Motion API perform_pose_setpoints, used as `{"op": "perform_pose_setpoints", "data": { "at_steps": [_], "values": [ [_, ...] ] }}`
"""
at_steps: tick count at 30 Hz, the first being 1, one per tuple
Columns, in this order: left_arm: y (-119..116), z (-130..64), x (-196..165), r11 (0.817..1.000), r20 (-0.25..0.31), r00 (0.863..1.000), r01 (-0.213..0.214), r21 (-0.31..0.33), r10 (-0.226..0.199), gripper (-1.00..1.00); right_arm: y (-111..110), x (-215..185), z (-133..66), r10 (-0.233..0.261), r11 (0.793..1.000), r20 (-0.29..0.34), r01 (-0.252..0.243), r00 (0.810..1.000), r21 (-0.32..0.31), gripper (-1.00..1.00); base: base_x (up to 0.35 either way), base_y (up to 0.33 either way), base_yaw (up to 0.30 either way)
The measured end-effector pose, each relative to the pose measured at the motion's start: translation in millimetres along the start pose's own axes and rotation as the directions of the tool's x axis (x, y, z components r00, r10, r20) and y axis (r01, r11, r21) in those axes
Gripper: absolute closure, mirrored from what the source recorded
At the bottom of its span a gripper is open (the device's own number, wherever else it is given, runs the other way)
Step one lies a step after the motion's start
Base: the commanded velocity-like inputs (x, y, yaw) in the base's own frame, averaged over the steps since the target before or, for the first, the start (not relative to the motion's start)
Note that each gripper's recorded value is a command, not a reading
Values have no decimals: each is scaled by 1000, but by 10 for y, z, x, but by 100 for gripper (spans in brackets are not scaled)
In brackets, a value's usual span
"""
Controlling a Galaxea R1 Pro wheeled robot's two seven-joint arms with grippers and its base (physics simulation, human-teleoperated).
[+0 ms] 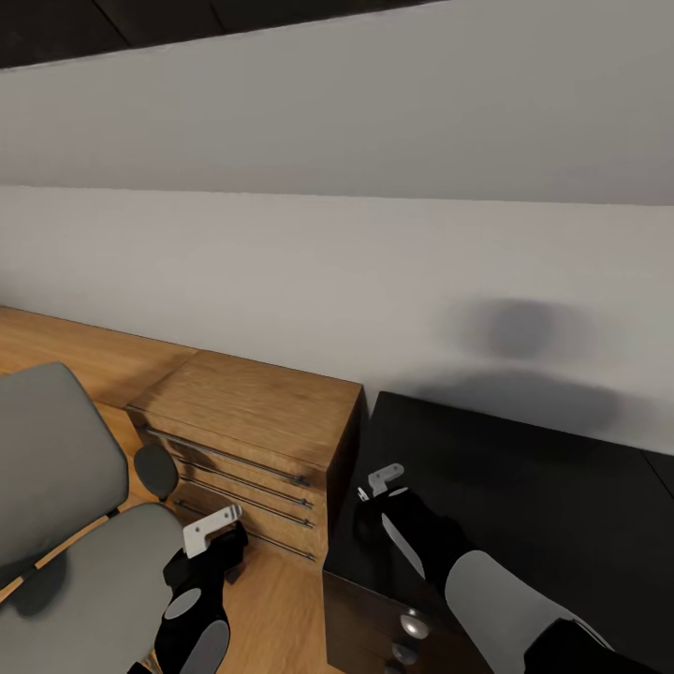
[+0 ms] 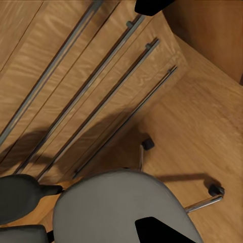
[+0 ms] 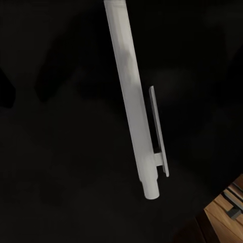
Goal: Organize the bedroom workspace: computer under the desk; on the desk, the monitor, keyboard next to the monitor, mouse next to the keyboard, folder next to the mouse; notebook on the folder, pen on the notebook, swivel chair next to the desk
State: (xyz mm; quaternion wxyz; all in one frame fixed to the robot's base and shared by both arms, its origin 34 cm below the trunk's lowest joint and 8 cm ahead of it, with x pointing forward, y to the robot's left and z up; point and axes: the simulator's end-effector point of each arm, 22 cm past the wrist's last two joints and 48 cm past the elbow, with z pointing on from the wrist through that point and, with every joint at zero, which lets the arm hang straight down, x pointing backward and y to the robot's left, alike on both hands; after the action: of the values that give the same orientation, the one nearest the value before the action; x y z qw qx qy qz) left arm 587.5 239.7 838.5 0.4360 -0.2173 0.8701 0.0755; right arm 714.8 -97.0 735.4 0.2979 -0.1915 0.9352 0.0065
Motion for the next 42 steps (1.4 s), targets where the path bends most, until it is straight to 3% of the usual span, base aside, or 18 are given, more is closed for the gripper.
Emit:
{"op": "perform_pose_setpoints", "data": {
  "at_steps": [27, 28, 42],
  "values": [
    [-43, 28, 64, 1000, -5, 1000, 11, 5, -11, -100, 22, -34, 22, -3, 1000, 2, 3, 1000, -3, -100, 0, 0, 0],
    [-42, 28, 65, 1000, -5, 1000, 11, 5, -11, -100, 23, -34, 22, -3, 1000, 2, 3, 1000, -3, 100, 0, 0, 0],
    [-41, 30, 68, 1000, -6, 1000, 10, 4, -10, -100, 32, -31, 24, 3, 1000, 2, -3, 1000, -6, 100, 0, 0, 0]
  ]
}}
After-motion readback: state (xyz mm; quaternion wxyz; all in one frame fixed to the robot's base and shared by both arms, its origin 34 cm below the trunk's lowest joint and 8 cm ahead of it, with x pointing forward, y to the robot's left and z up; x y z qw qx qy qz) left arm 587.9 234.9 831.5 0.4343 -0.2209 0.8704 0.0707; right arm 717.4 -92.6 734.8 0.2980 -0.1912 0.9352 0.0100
